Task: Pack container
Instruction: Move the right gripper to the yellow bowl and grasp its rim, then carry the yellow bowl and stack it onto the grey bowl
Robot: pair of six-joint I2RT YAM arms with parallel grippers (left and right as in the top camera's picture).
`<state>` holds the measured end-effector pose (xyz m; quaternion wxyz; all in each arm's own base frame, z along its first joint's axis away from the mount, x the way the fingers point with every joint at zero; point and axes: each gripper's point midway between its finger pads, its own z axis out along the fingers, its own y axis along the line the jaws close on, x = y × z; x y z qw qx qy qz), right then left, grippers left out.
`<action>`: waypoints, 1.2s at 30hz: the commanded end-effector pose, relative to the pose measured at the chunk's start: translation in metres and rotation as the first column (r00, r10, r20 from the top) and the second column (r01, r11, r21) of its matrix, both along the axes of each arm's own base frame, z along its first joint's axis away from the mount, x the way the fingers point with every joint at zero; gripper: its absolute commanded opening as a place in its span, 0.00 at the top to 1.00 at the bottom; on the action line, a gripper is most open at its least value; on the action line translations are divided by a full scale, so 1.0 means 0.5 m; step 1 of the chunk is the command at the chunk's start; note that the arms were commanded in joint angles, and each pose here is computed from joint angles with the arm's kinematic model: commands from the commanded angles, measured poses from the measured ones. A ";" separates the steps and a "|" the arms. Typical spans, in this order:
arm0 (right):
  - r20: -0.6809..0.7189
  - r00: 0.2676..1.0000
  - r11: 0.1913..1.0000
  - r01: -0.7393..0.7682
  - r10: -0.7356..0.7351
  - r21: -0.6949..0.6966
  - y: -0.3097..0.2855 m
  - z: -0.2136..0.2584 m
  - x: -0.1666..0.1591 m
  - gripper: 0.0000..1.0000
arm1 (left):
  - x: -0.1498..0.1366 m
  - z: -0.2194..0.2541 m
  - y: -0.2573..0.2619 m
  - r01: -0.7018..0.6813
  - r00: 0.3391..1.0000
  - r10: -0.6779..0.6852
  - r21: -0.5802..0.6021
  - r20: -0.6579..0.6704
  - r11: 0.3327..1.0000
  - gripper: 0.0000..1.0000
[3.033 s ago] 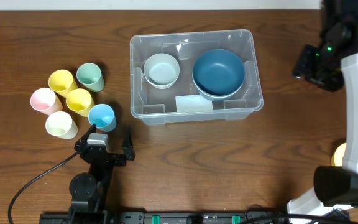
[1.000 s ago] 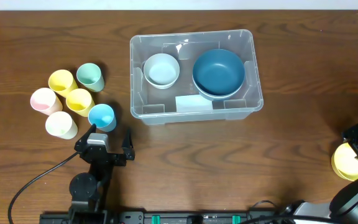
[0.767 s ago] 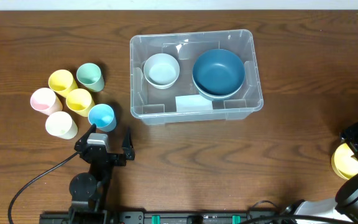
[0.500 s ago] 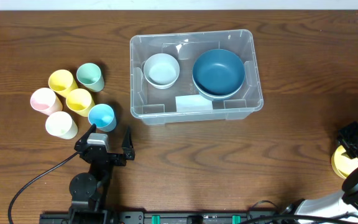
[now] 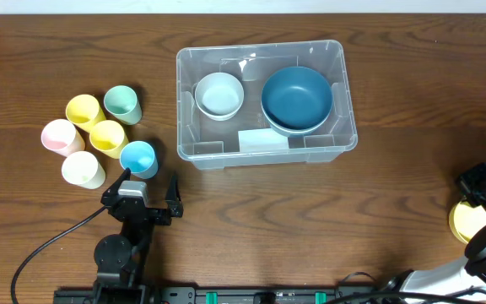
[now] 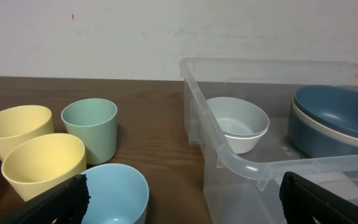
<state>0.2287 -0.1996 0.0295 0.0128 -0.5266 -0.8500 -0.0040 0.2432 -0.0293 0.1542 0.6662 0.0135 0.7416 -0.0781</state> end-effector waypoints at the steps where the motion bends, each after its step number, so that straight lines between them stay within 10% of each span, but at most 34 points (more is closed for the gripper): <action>1: 0.105 0.992 0.998 -0.067 0.066 0.007 0.008 0.064 0.078 0.99 | -0.002 -0.030 -0.002 0.008 0.999 -0.009 -0.003 -0.044 1.000 0.02; 11: 0.284 0.851 0.895 -0.400 0.442 -0.197 0.131 0.388 0.271 0.99 | -0.002 -0.030 -0.002 0.008 0.999 -0.009 -0.003 -0.044 1.000 0.02; 19: 0.356 0.423 0.550 -0.702 0.833 -0.452 0.476 0.569 0.369 0.99 | -0.002 -0.030 -0.002 0.008 0.999 -0.009 -0.003 -0.044 1.000 0.02; 30: 0.262 -0.042 0.167 -0.669 0.964 -0.725 0.916 0.602 0.374 0.99 | -0.002 -0.030 -0.002 0.008 0.999 -0.009 -0.003 -0.044 1.000 0.02; 36: 0.253 -0.149 0.099 -0.649 0.956 -0.754 1.067 0.515 0.421 0.99 | -0.002 -0.030 -0.002 0.008 0.999 -0.009 -0.003 -0.044 1.000 0.02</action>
